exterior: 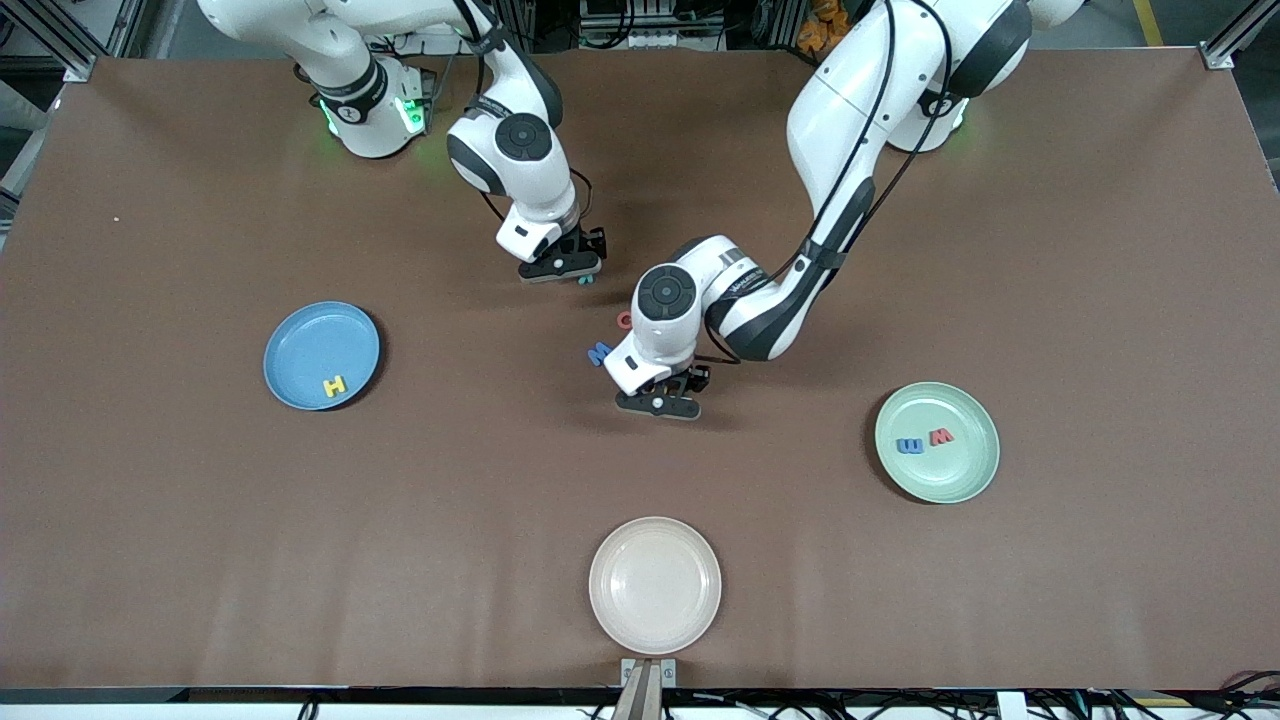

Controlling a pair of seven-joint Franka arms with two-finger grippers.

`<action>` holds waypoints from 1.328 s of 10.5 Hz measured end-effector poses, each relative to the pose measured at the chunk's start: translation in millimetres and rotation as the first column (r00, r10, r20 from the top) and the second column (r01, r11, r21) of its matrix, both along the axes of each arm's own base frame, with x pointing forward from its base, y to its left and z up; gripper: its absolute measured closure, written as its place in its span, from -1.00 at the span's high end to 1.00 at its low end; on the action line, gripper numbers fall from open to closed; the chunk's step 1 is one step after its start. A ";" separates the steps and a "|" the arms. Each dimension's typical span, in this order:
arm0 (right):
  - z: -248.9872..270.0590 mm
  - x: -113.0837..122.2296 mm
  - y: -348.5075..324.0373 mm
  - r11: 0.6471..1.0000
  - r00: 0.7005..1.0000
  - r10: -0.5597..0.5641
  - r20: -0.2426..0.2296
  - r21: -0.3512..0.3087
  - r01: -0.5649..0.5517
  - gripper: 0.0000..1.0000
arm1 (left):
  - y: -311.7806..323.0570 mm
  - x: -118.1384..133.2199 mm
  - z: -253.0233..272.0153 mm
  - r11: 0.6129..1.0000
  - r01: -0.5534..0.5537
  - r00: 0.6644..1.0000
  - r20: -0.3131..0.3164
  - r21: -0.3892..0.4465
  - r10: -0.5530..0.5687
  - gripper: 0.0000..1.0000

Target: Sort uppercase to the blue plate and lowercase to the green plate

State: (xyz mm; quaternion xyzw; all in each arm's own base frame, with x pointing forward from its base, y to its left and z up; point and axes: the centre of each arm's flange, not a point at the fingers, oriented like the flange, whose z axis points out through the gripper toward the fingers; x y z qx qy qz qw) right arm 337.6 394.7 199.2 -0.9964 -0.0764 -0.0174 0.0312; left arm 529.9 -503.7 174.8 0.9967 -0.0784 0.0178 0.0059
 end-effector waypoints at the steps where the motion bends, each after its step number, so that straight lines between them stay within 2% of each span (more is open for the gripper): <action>1: -4.0 -2.2 2.4 1.000 1.000 0.005 0.001 0.007 -0.005 0.52 | 0.0 1.2 1.2 1.000 -0.001 1.000 0.003 -0.001 0.001 -0.37; 2: -6.7 -5.0 4.8 1.000 1.000 0.012 0.000 0.009 -0.012 0.49 | 0.5 2.1 1.6 1.000 -0.002 1.000 0.004 -0.001 0.002 -0.48; 4: -11.0 -12.0 9.3 0.999 0.999 0.034 -0.002 0.003 -0.034 0.46 | 8.1 12.7 5.6 1.000 -0.011 1.000 0.022 0.003 0.011 -0.48; 6: -17.7 -17.2 11.2 0.998 0.998 0.055 -0.007 -0.007 -0.055 0.42 | 40.9 49.3 37.1 0.998 -0.067 0.996 0.058 0.004 0.066 -0.48; 7: -19.6 -17.5 11.5 0.998 0.998 0.058 -0.006 -0.006 -0.058 0.40 | 73.0 73.5 64.8 0.995 -0.099 0.993 0.062 0.025 0.097 -0.48; 10: -24.9 -17.1 13.7 0.998 0.998 0.058 0.005 0.019 -0.058 0.27 | 213.2 138.9 156.4 0.993 -0.086 0.995 0.065 0.081 0.080 -0.48; 13: -24.4 -16.0 13.9 0.998 0.998 0.057 0.007 0.020 -0.057 0.21 | 328.5 163.4 163.2 0.990 -0.075 0.997 0.025 0.116 0.072 -0.48; 14: -24.1 -15.4 13.6 0.998 0.998 0.056 0.008 0.019 -0.056 0.09 | 358.8 167.8 157.8 0.990 -0.075 0.997 0.008 0.123 0.074 -0.48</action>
